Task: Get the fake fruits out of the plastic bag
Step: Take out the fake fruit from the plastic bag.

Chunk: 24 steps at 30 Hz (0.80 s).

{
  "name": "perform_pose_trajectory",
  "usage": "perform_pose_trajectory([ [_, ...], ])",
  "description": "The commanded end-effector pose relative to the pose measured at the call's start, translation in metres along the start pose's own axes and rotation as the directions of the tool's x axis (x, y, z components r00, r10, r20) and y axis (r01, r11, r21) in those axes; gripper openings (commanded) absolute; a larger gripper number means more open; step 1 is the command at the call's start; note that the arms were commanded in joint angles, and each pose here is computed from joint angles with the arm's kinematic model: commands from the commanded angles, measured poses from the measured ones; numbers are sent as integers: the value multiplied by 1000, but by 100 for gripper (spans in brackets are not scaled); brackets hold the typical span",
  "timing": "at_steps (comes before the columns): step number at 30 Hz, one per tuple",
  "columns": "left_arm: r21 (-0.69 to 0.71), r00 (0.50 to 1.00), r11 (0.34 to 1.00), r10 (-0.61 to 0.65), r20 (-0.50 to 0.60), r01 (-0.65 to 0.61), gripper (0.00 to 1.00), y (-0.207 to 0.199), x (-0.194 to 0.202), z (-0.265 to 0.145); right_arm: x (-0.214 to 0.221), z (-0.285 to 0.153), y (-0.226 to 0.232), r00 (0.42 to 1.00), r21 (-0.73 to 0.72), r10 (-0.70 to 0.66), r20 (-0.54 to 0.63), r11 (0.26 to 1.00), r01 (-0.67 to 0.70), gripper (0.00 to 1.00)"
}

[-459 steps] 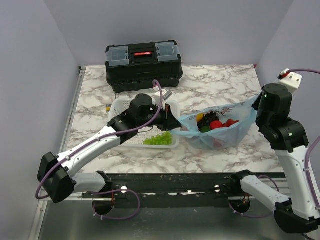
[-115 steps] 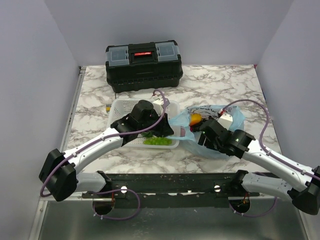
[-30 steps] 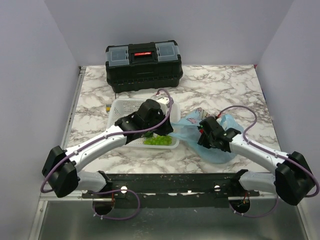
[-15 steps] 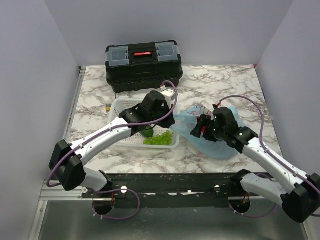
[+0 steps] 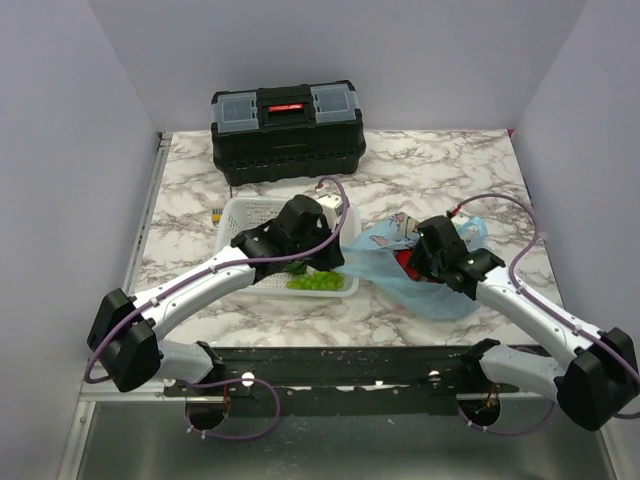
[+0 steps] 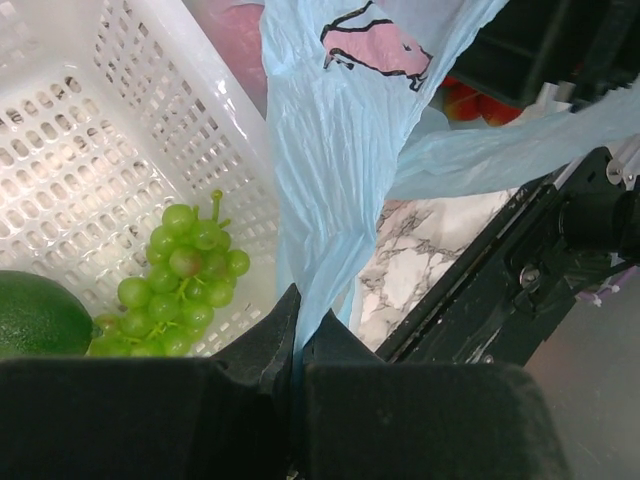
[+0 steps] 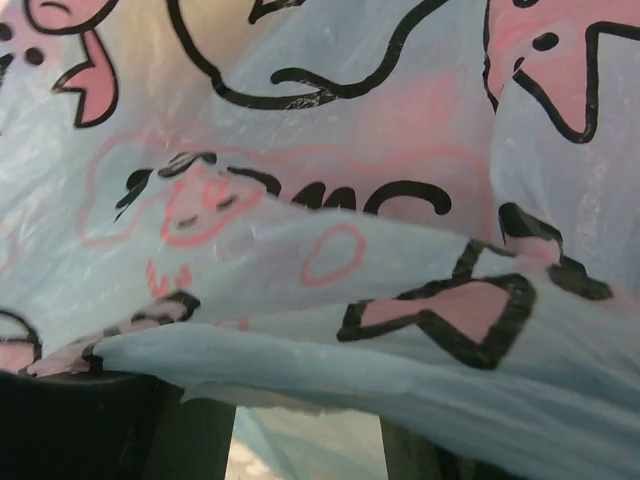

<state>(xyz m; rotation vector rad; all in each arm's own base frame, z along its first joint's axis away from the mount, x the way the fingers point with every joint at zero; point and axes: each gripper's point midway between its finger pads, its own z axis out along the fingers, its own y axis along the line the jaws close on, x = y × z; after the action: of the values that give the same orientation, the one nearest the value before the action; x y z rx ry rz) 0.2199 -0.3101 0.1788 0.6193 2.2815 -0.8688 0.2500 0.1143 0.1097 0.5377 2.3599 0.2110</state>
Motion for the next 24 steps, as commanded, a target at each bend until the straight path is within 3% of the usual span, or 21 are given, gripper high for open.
perform_pose_trajectory([
  [1,57,1000,998,-9,9,8,0,-13,2,-4,-10,22,-4,996,59,38,84,997,-43,52],
  [7,68,1000,998,-4,5,4,0,-15,3,-2,-3,39,10,997,-6,7,73,1000,-7,65],
  [14,70,1000,998,-3,8,2,0,-16,2,-2,5,64,4,998,72,-38,47,997,34,72],
  [21,78,1000,997,-16,1,15,0,-18,8,-4,6,71,-4,996,108,-50,69,993,42,65],
  [24,79,1000,997,-24,3,24,0,-18,10,-5,0,64,0,994,75,-64,85,996,58,53],
])
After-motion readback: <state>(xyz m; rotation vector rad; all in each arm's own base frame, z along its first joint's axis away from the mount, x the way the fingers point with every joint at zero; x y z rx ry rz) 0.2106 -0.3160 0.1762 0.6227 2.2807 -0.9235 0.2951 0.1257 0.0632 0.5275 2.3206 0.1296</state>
